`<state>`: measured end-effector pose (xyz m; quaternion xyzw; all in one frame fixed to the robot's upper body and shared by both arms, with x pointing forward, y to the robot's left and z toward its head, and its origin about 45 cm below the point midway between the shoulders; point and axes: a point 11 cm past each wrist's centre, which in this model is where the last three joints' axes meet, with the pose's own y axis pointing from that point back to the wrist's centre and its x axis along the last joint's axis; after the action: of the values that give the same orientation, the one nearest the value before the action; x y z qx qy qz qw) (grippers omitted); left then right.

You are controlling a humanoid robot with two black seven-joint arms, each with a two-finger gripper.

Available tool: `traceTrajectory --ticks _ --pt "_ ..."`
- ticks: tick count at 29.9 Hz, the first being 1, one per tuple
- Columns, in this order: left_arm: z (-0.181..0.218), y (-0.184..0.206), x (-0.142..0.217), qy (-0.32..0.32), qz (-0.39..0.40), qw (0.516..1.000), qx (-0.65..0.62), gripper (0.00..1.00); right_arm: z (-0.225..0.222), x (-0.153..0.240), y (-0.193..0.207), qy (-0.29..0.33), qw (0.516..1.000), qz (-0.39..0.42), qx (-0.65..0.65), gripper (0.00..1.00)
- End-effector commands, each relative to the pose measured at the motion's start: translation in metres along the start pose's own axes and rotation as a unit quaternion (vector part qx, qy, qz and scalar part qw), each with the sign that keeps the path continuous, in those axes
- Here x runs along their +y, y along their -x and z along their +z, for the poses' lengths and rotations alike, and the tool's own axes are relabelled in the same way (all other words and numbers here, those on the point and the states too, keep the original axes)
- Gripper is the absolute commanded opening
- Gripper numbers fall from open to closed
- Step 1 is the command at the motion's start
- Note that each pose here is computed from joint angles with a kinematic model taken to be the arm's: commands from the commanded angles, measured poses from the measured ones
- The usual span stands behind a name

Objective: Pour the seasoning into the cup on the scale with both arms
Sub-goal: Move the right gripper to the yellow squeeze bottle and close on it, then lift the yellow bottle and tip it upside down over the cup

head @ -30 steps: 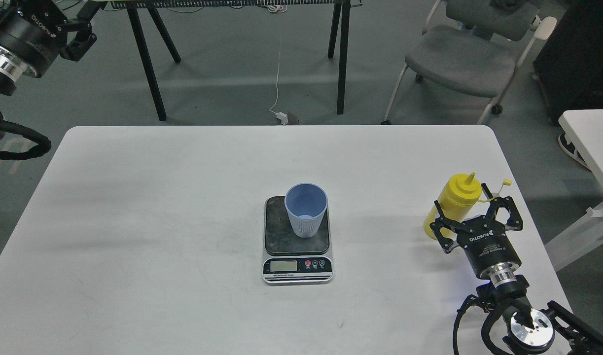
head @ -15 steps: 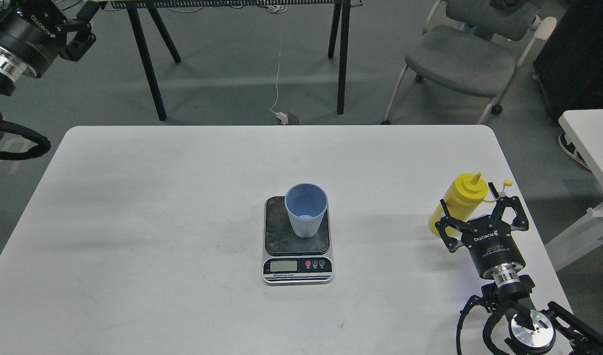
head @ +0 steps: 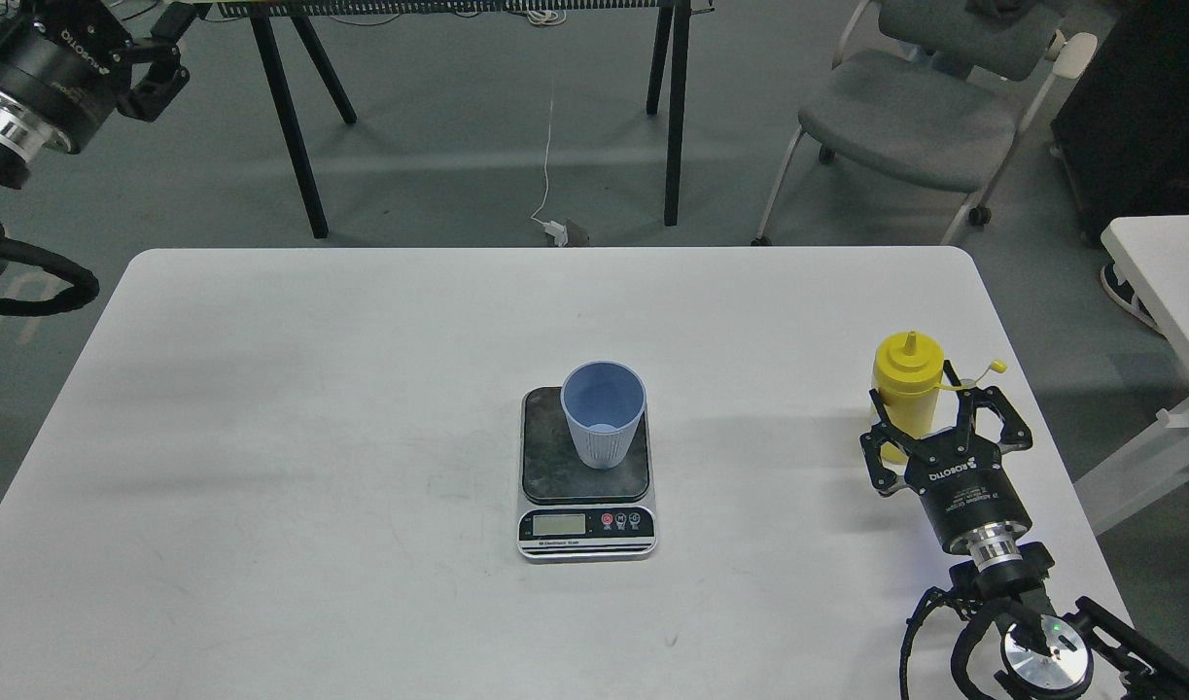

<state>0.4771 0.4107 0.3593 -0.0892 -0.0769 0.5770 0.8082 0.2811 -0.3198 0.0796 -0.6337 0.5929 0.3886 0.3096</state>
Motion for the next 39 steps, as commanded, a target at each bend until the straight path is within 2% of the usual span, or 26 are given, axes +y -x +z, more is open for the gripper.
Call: traceTrajectory --ticks 1,12,15,21,23,26,29,31,35,39 --pt "0.000 0.000 0.000 0.000 0.000 1.000 0.000 0.94 0.000 0.000 0.001 0.000 1.000 -0.003 0.008 0.64" --pt "0.000 0.001 -0.001 0.001 -0.001 1.000 0.001 0.94 -0.001 -0.002 0.003 -0.002 1.000 -0.007 0.010 0.58" --pt "0.000 0.001 -0.001 0.001 -0.001 1.000 0.001 0.94 -0.003 -0.007 0.010 0.014 0.998 -0.029 0.047 0.58" --pt "0.001 0.000 -0.001 0.002 0.000 1.000 0.001 0.94 -0.058 -0.042 0.046 0.023 0.979 -0.103 0.173 0.58" --pt "0.001 0.000 -0.001 0.003 0.000 1.000 0.001 0.94 -0.066 -0.050 0.057 0.043 0.964 -0.129 0.229 0.58" --pt "0.001 0.001 -0.001 0.003 0.000 1.000 0.002 0.94 -0.067 -0.067 0.084 0.100 0.911 -0.187 0.354 0.57" --pt "0.001 0.001 -0.002 0.005 0.000 1.000 0.003 0.94 -0.054 -0.084 0.106 0.136 0.825 -0.211 0.507 0.57" --pt "0.001 0.002 -0.002 0.005 -0.001 1.000 0.004 0.94 -0.039 -0.092 0.124 0.145 0.766 -0.242 0.578 0.58" --pt "-0.004 0.009 -0.005 0.004 -0.006 1.000 0.010 0.94 -0.012 -0.104 0.161 0.147 0.605 -0.319 0.714 0.58" --pt "-0.004 0.010 -0.006 0.004 -0.007 1.000 0.011 0.94 0.001 -0.118 0.195 0.148 0.523 -0.367 0.755 0.59"
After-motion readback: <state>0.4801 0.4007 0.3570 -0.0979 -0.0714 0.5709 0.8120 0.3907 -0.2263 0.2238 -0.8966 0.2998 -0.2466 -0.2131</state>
